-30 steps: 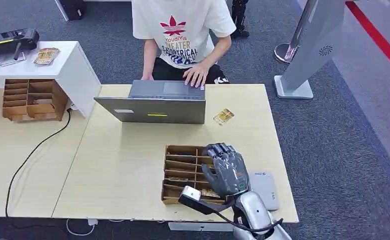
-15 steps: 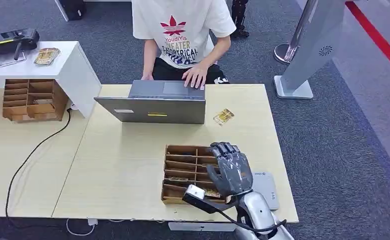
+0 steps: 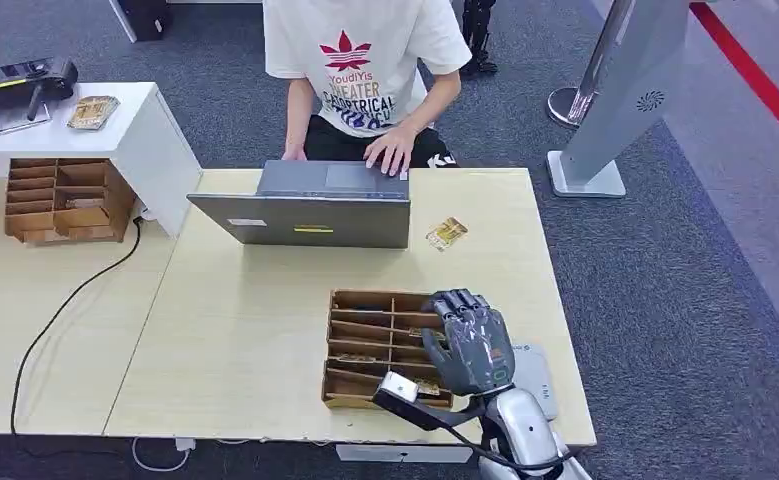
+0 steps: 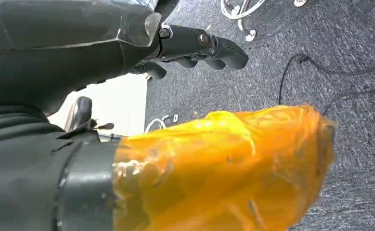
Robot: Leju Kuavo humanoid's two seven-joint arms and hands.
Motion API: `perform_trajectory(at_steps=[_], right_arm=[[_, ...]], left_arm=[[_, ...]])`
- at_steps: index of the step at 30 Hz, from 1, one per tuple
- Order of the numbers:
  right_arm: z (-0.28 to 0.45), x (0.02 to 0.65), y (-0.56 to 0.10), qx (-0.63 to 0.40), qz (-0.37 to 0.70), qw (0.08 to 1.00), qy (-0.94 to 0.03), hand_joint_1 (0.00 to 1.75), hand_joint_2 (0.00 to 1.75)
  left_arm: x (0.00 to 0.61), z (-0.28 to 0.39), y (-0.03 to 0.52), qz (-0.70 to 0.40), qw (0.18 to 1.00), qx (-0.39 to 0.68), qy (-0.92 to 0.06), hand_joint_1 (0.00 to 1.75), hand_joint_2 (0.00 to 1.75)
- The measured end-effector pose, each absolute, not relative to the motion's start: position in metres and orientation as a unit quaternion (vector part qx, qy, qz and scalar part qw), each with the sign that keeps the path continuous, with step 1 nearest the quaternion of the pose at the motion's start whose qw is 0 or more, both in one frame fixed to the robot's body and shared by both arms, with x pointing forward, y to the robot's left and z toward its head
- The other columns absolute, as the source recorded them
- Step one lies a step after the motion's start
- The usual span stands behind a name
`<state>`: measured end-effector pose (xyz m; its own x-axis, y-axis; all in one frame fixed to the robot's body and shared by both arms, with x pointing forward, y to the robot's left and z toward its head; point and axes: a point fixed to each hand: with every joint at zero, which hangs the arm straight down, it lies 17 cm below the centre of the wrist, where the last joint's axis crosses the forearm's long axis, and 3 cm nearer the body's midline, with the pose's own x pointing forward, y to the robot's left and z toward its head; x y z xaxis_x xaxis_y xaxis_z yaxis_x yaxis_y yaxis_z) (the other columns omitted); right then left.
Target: Pass the card to the sensor for recognition and then transmit it.
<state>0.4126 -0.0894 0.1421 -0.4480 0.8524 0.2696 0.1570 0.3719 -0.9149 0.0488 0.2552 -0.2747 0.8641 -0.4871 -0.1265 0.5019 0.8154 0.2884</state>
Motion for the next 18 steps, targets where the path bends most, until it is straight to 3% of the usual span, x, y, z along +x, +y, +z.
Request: perform_trajectory(at_steps=[3, 18], right_arm=[[0.1404, 0.4116, -0.0887, -0.344, 0.444, 0.396, -0.727, 0.91, 1.75], [0.1410, 0.4053, -0.0811, -0.313, 0.443, 0.403, -0.738, 0.86, 1.75]], left_arm=[[0.0487, -0.2747, 0.2556, -0.259, 0.953, 0.158, 0.024, 0.00, 0.00], [0.0480, -0.2748, 0.2572, -0.253, 0.954, 0.160, 0.025, 0.00, 0.00]])
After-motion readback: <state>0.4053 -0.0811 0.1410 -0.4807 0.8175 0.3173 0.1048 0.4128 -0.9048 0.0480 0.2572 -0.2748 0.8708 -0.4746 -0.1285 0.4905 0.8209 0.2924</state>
